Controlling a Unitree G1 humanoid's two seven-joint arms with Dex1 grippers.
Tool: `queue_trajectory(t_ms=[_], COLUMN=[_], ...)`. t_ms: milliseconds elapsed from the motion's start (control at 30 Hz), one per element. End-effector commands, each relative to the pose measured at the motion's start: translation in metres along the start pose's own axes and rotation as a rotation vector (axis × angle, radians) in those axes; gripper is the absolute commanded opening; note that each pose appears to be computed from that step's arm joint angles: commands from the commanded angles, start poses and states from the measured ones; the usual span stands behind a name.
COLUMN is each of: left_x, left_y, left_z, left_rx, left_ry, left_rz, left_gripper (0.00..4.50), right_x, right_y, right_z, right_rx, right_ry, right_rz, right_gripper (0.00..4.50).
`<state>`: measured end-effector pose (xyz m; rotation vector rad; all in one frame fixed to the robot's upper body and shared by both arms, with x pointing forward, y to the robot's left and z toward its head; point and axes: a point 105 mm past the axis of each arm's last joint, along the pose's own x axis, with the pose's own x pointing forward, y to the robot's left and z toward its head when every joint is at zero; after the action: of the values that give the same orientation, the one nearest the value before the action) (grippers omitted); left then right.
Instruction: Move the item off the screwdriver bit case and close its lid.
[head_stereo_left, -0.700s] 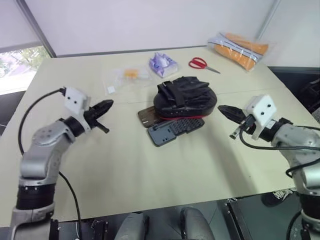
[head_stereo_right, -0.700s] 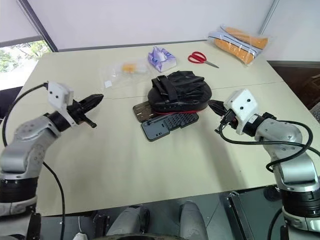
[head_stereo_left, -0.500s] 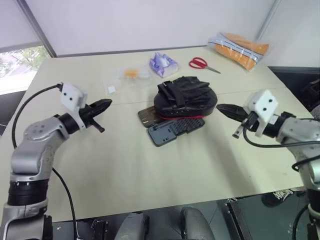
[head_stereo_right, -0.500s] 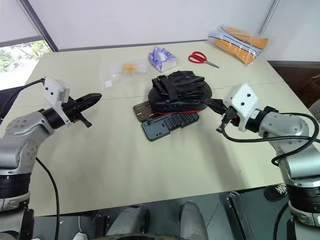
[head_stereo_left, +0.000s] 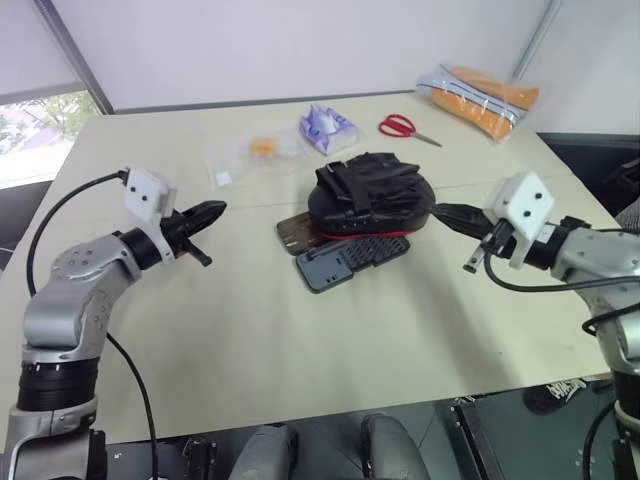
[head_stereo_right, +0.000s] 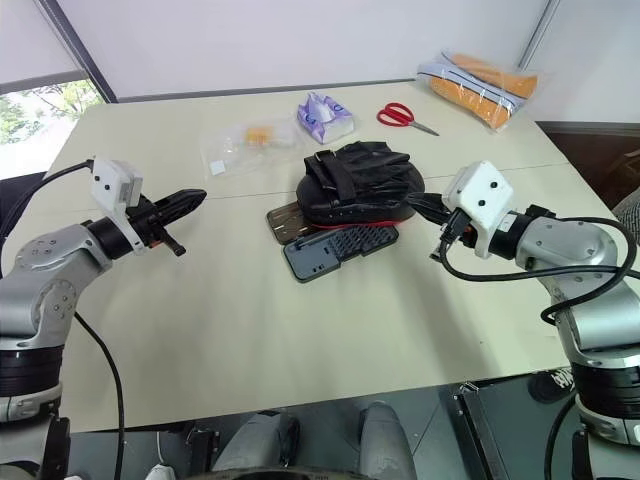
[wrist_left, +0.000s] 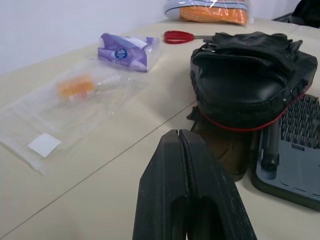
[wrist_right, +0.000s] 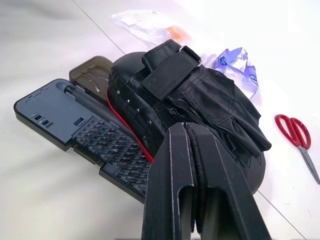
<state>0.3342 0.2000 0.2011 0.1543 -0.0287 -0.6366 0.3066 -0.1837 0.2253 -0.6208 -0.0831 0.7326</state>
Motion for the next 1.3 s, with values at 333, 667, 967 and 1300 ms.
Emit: queue_trajectory(t_ms=[333, 667, 967, 1300], left_x=[0.008, 0.014, 0.019, 0.015], left_y=[-0.003, -0.005, -0.006, -0.011], left_z=[0.017, 0.016, 0.016, 0.014], left_rx=[0.031, 0.031, 0.018, 0.014], left_ry=[-0.027, -0.024, -0.046, -0.053], left_rz=[-0.024, -0.038, -0.031, -0.021], left_gripper=[0.0, 0.0, 0.0, 0.0], right_x=[-0.001, 0.02, 0.071, 0.104], right_y=[-0.006, -0.037, -0.036, -0.041], right_z=[0.011, -0.003, -0.014, -0.038], right_rx=[-0.049, 0.037, 0.32, 0.461], right_ry=[-0.027, 0.005, 0.04, 0.118], right_rz=[-0.022, -0.211, -0.236, -0.295], right_gripper=[0.03, 3.38, 4.43, 4.43])
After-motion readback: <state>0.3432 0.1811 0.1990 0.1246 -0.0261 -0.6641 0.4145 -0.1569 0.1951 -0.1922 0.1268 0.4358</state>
